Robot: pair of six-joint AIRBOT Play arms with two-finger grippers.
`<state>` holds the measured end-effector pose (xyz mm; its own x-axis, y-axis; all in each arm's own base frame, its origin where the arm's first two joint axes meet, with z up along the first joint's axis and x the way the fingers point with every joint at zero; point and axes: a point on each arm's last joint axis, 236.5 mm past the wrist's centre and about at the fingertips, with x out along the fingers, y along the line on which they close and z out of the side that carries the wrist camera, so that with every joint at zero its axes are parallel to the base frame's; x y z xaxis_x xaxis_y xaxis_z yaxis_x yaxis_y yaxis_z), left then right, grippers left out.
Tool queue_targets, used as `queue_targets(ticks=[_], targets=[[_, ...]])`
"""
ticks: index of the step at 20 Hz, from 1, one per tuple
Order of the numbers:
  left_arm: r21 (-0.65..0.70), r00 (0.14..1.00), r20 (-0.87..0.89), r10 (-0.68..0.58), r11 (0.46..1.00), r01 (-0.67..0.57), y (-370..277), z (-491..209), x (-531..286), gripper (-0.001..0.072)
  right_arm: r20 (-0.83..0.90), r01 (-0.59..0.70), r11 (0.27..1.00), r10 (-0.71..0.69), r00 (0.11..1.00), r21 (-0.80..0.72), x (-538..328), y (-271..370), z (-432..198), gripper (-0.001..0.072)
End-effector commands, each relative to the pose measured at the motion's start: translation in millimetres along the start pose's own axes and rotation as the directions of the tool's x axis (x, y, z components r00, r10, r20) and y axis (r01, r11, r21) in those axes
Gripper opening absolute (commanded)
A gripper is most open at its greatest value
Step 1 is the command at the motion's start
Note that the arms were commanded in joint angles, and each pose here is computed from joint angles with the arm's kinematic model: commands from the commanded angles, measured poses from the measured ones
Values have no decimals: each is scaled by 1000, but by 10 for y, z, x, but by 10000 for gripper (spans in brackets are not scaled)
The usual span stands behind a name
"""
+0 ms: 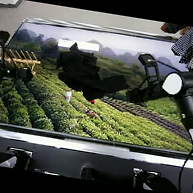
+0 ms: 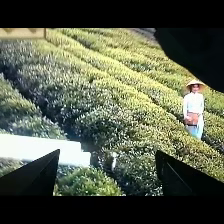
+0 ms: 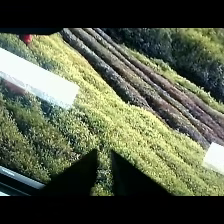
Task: Fold the clothes and pants, and hang the long-sleeved shirts on hangers.
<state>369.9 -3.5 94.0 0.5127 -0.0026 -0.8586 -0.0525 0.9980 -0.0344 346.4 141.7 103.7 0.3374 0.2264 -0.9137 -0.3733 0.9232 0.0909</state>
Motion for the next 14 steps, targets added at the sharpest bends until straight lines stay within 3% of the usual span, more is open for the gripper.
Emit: queue_targets(ticks=[1, 3, 6, 8, 14], targets=[[-129, 996, -73, -49, 991, 40, -4, -157, 318, 715, 37, -6, 990, 1, 999, 141, 212, -19, 94, 632], [-178, 995, -64, -83, 981, 70, -22, -126, 467, 715, 2, -34, 966, 35, 999, 255, 659, 12, 5, 665], [-184, 997, -12, -77, 980, 73, 1, 26, 626, 714, -63, -218, 907, 257, 964, 361, 1390, 446, -90, 665], [-185, 997, 17, -74, 980, 76, 9, 105, 679, 714, -4, -314, 859, 345, 939, 404, 1735, 612, 63, 665], [-187, 997, 37, -72, 979, 78, 15, 156, 712, 714, 218, -426, 720, 368, 904, 548, 2210, 610, 539, 662]])
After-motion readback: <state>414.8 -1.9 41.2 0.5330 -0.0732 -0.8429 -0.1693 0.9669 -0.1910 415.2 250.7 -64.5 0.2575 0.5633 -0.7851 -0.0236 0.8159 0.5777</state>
